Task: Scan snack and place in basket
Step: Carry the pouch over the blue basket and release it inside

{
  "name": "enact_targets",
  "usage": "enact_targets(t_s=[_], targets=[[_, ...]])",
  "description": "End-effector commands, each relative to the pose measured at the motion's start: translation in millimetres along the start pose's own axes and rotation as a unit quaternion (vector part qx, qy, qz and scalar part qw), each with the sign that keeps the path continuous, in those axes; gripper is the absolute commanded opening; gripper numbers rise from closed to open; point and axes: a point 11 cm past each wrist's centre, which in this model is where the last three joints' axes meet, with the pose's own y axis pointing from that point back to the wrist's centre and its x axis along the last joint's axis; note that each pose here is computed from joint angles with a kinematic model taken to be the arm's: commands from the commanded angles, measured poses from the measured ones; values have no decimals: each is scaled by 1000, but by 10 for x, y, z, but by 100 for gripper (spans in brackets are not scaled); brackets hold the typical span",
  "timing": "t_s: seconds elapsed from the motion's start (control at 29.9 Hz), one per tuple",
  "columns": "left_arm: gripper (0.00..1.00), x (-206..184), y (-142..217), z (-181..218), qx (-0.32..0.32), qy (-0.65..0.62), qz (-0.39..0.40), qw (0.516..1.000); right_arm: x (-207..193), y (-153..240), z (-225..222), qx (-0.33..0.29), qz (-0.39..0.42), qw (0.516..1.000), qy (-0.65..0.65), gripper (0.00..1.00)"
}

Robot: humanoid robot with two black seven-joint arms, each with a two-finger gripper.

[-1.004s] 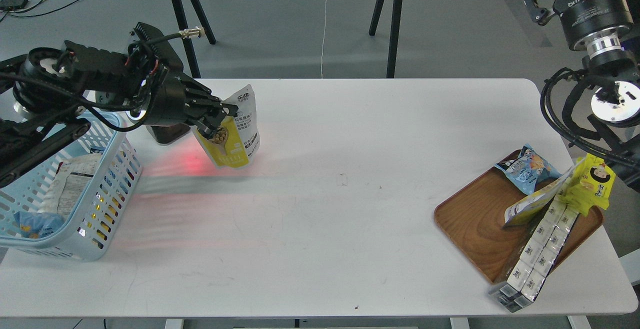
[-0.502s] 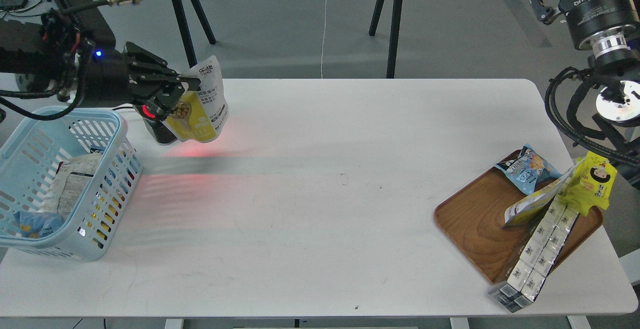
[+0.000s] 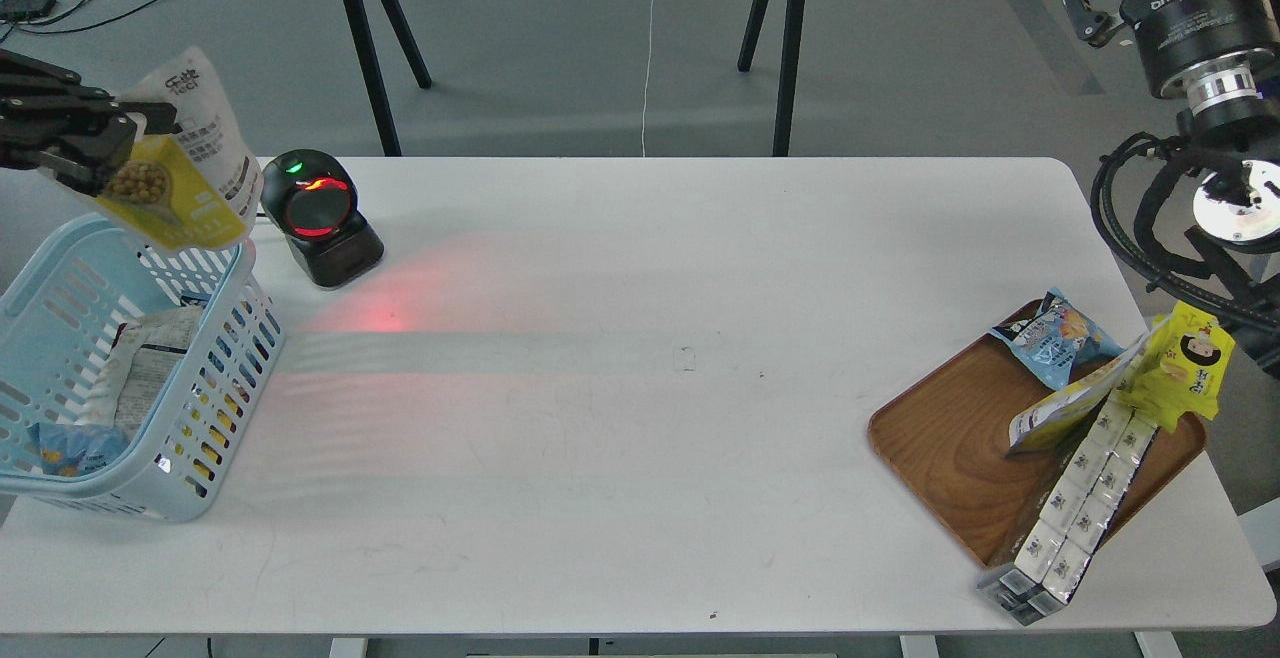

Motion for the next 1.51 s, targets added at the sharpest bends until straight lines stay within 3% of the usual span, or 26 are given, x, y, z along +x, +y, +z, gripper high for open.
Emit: enact_targets(t_s=[0.0, 0.47, 1.24, 1.47], targets=[[0, -252, 125, -101, 17, 26, -33, 999, -1, -1, -3, 1, 0, 1000, 0, 99], [0, -566, 84, -203, 23, 69, -69, 995, 14, 9, -2, 1, 2, 1000, 0, 99], [1, -646, -226, -227, 9, 89, -74, 993, 64, 53, 5, 0, 8, 1000, 0, 99], [10, -636, -270, -193, 2, 88, -73, 993, 56, 51, 14, 0, 7, 1000, -1, 99]])
